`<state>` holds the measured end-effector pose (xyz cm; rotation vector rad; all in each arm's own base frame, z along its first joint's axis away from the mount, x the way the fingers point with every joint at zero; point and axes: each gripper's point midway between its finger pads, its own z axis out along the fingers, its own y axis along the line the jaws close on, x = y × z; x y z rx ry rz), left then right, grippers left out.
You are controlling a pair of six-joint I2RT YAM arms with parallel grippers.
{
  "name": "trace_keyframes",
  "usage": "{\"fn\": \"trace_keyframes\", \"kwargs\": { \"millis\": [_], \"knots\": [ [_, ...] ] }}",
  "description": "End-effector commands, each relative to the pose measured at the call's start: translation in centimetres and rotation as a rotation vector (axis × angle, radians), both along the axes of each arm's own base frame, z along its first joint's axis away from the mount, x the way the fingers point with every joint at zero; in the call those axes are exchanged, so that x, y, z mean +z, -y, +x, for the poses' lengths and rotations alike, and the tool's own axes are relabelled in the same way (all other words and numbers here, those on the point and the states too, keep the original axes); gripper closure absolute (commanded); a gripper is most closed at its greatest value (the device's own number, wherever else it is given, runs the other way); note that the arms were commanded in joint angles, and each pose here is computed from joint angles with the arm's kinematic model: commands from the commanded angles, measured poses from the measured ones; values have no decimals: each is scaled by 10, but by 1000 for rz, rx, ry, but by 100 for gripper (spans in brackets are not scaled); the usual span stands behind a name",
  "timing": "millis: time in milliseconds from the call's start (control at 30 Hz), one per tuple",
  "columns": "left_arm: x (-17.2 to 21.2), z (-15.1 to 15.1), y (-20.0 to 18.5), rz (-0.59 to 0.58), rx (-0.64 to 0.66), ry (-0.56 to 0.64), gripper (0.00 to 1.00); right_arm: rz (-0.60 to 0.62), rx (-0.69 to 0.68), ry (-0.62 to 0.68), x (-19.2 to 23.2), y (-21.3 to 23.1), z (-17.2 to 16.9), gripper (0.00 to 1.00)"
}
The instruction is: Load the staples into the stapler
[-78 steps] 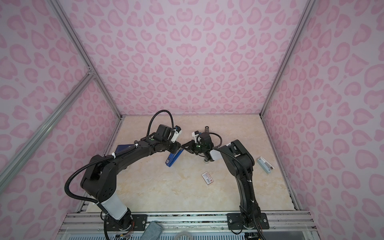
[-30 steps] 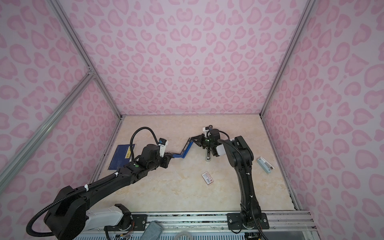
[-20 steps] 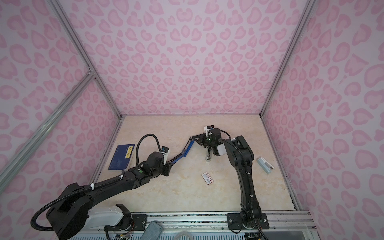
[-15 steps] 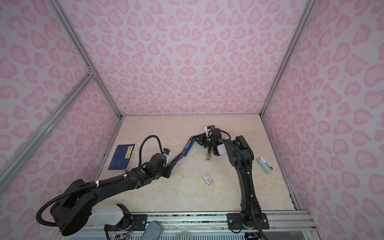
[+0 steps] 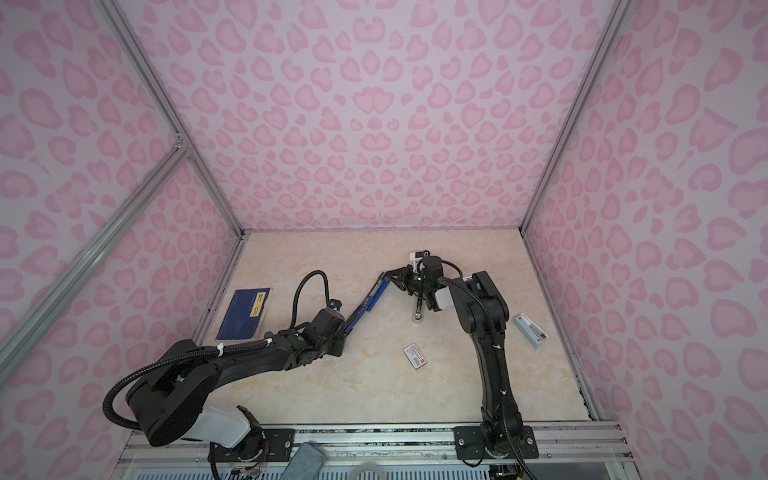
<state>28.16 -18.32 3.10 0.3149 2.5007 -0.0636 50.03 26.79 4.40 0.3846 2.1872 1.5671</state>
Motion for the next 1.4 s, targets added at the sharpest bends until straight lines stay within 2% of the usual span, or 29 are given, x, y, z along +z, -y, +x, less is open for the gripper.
{"fn": "trace_keyframes", "kwargs": {
  "millis": [0, 100, 300, 500, 533, 633, 700, 800, 967, 1000, 1167, 1367],
  "knots": [
    [-1, 1, -6, 22, 29, 8, 50, -76, -4, 6, -10, 7, -3, 75],
    [-3, 1, -7, 34, 26, 6, 54, -141, -2, 10, -8, 10, -5, 66],
    [-1, 2, -11, 63, 30, 18, 62, -231, -7, 10, -6, 22, -4, 63],
    [1, 5, -15, 91, 44, 32, 63, -283, -5, 24, 1, 27, -5, 62],
    [2, 7, -17, 102, 52, 38, 62, -291, -4, 29, 3, 27, -5, 62],
    [6, 11, -28, 162, 93, 55, 51, -338, 19, 47, 8, 23, -10, 62],
    [10, 14, -35, 205, 122, 72, 40, -394, 51, 71, 13, 18, -13, 61],
    [16, 18, -44, 250, 157, 91, 31, -505, 110, 108, 18, 9, -20, 58],
    [19, 20, -47, 273, 188, 88, 30, -640, 209, 148, 16, -12, -26, 54],
    [20, 21, -49, 278, 196, 89, 30, -645, 218, 168, 25, -20, -20, 53],
    [24, 27, -55, 315, 233, 105, 28, -671, 279, 134, 13, -34, -21, 55],
    [42, 45, -54, 303, 240, 138, 28, -722, 349, 105, 1, -33, -42, 59]
  ]
}}
